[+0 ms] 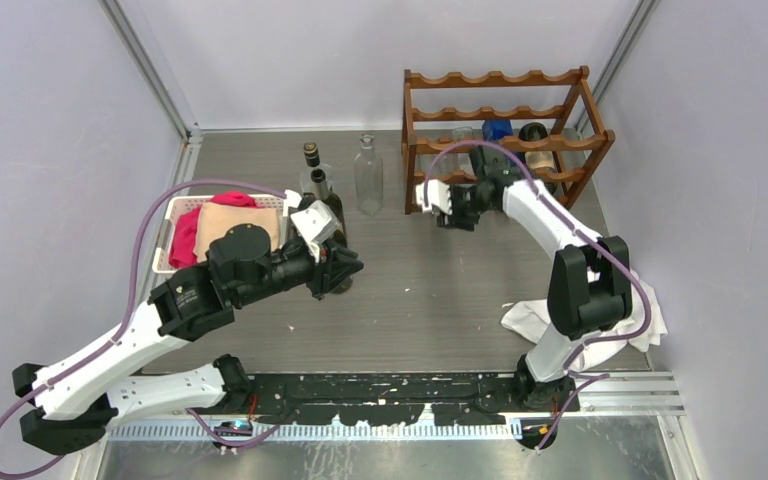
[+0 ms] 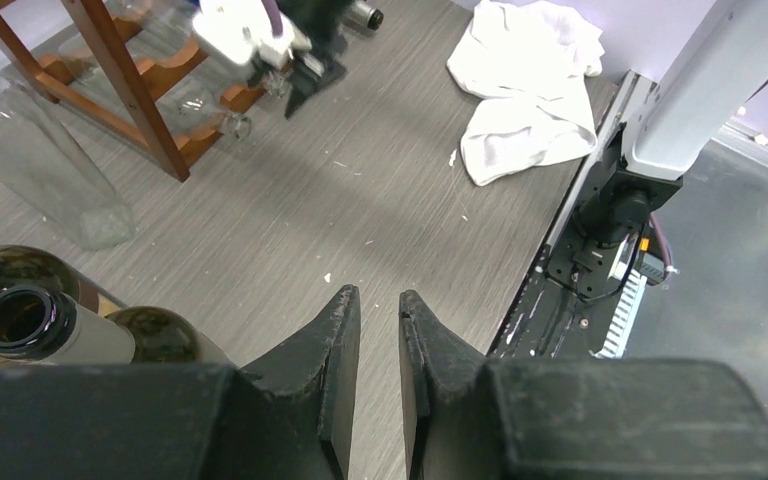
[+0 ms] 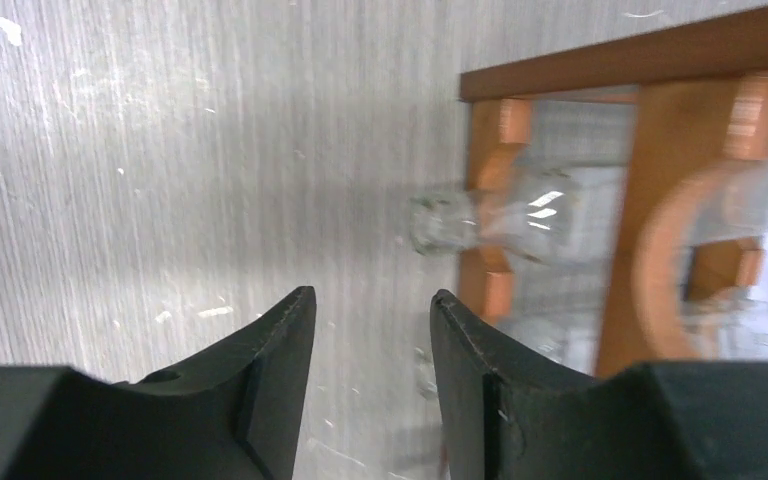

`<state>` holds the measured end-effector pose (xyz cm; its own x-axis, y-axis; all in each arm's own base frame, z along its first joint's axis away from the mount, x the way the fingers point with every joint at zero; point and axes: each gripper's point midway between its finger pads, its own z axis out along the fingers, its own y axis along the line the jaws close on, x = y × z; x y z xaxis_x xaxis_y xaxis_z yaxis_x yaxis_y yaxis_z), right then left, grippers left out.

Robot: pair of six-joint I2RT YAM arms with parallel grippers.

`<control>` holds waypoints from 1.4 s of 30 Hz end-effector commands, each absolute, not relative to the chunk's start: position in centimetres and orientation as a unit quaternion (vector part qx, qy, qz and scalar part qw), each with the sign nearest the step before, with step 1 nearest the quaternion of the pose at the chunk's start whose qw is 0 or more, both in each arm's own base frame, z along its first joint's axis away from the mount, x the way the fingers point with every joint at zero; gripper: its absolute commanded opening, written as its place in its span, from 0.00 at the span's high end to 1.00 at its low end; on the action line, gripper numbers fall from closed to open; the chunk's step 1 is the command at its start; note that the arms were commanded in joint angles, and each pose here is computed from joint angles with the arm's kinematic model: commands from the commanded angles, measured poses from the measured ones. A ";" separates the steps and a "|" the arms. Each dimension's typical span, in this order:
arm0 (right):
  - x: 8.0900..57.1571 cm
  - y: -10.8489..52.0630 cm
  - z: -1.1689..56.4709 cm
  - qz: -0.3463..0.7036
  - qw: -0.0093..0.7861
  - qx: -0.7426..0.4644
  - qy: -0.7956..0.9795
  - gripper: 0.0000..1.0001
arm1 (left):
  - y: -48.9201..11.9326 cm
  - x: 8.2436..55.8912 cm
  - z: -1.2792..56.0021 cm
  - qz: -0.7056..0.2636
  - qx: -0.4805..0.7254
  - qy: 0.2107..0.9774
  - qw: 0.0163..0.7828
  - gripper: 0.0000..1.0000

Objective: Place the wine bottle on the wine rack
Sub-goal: Place the wine bottle in the wine rack.

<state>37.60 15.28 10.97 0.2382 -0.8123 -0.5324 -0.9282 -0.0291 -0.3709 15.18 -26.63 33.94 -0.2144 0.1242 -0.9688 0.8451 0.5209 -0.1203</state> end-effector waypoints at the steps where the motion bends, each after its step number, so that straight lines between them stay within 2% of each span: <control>1: 36.1 14.0 14.5 0.131 0.279 -0.734 0.605 0.47 | -26.5 15.7 34.9 -0.338 0.354 0.675 0.552 0.78; 5: 35.0 13.5 16.3 0.137 0.262 -0.715 0.634 0.44 | -26.5 15.8 34.6 -0.333 0.360 0.668 0.559 0.78; 9: 34.8 14.0 18.4 0.078 0.338 -0.634 0.691 0.42 | -25.8 15.6 34.7 -0.328 0.366 0.654 0.574 0.76; 10: 34.8 14.0 18.5 0.066 0.371 -0.595 0.710 0.38 | -25.2 16.0 34.7 -0.315 0.357 0.656 0.586 0.74; 12: 36.0 13.9 19.9 0.029 0.466 -0.488 0.738 0.21 | -24.4 16.2 34.7 -0.306 0.349 0.652 0.600 0.71; 13: 36.7 14.1 20.6 0.019 0.512 -0.430 0.743 0.17 | -24.2 16.2 34.6 -0.305 0.345 0.650 0.605 0.70; 14: 36.1 14.4 20.0 0.036 0.515 -0.402 0.756 0.16 | -23.9 16.2 34.5 -0.305 0.342 0.647 0.609 0.69; 18: 36.2 16.0 18.2 0.126 0.473 -0.262 0.832 0.28 | -22.3 16.3 34.0 -0.284 0.334 0.650 0.621 0.67; 21: 37.8 16.3 17.2 0.144 0.476 -0.148 0.855 0.29 | -20.0 16.5 34.0 -0.246 0.330 0.652 0.637 0.65; 27: 39.1 18.0 16.3 0.129 0.563 -0.117 0.808 0.25 | -15.8 17.5 34.0 -0.164 0.305 0.648 0.678 0.61; 30: 40.0 17.8 15.0 0.111 0.563 -0.090 0.814 0.25 | -14.7 17.8 33.6 -0.145 0.294 0.641 0.694 0.60; 42: 43.0 17.5 13.5 0.080 0.564 -0.035 0.821 0.37 | -13.6 18.5 32.0 -0.102 0.293 0.646 0.698 0.60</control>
<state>40.01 17.05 9.99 -0.4712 -0.0636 -0.8798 -0.2130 0.9761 0.0435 17.88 -14.20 30.56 0.1066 0.2500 -0.9624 0.5690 0.7784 0.2652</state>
